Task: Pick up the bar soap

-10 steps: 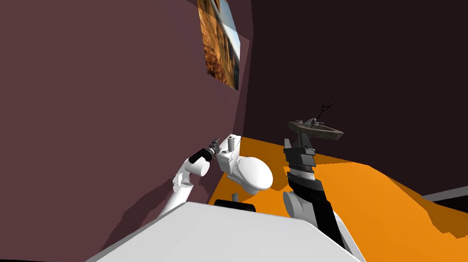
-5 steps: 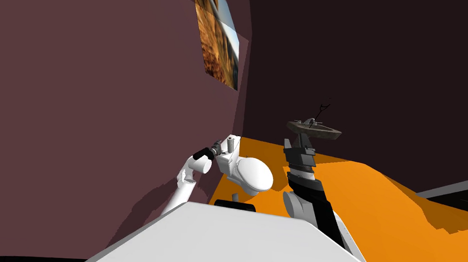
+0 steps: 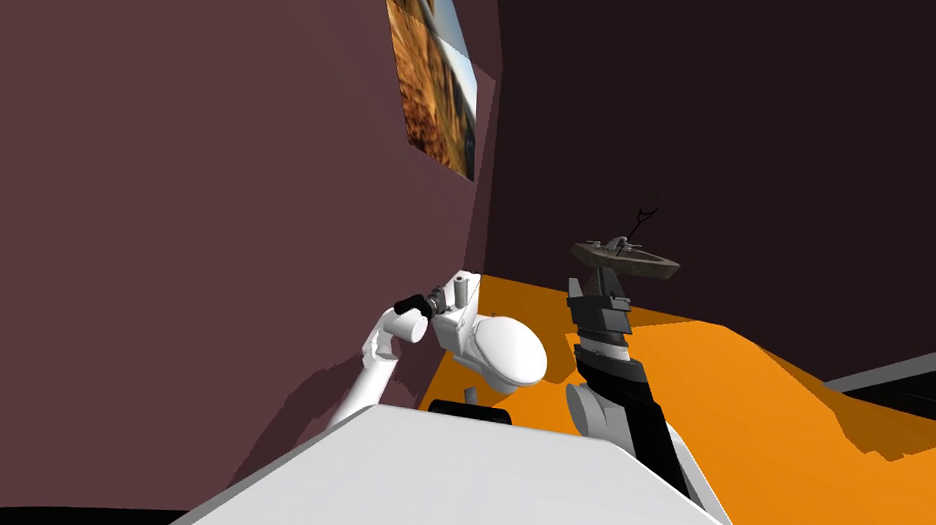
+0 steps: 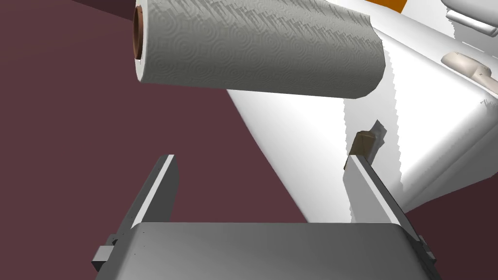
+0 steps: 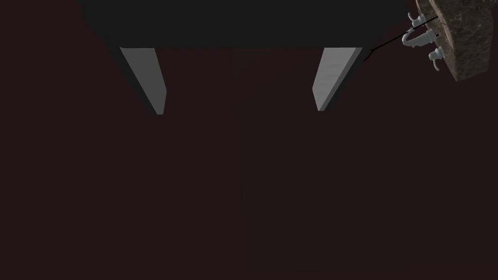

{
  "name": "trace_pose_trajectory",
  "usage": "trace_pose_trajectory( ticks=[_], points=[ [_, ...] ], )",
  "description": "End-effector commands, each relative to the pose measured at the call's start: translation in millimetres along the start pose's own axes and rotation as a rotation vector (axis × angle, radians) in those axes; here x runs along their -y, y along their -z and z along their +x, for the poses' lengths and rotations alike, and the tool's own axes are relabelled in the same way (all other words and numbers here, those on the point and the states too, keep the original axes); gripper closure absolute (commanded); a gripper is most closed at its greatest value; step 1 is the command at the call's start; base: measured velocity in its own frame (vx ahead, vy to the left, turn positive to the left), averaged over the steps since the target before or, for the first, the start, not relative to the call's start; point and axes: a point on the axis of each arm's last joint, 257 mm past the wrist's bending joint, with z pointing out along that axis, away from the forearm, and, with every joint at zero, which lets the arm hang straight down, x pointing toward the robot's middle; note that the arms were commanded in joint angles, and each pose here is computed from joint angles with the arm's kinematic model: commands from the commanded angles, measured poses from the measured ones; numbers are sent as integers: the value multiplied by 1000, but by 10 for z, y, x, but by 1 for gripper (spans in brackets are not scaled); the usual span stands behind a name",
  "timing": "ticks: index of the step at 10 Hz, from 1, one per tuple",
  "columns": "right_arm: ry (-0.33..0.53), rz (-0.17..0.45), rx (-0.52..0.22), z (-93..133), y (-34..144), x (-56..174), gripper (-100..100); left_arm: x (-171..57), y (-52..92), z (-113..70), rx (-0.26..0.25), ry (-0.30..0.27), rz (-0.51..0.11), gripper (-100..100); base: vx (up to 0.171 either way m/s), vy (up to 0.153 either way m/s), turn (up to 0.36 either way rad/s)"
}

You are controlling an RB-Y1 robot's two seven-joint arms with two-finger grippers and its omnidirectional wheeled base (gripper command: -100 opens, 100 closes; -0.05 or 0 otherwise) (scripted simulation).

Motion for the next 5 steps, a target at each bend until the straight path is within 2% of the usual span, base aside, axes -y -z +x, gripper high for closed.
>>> trace_pose_trajectory(
  ticks=[1, 2, 5],
  points=[
    [0, 0, 0, 0, 0, 0, 0, -105, -30, 5, 5, 9, -49, -100, 50, 22, -39],
    [0, 0, 0, 0, 0, 0, 0, -136, -28, -4, 9, 9, -62, -100, 24, 14, 6],
    [0, 0, 0, 0, 0, 0, 0, -332, -133, 91, 5, 39, -168, -100, 45, 34, -54]
  ],
)
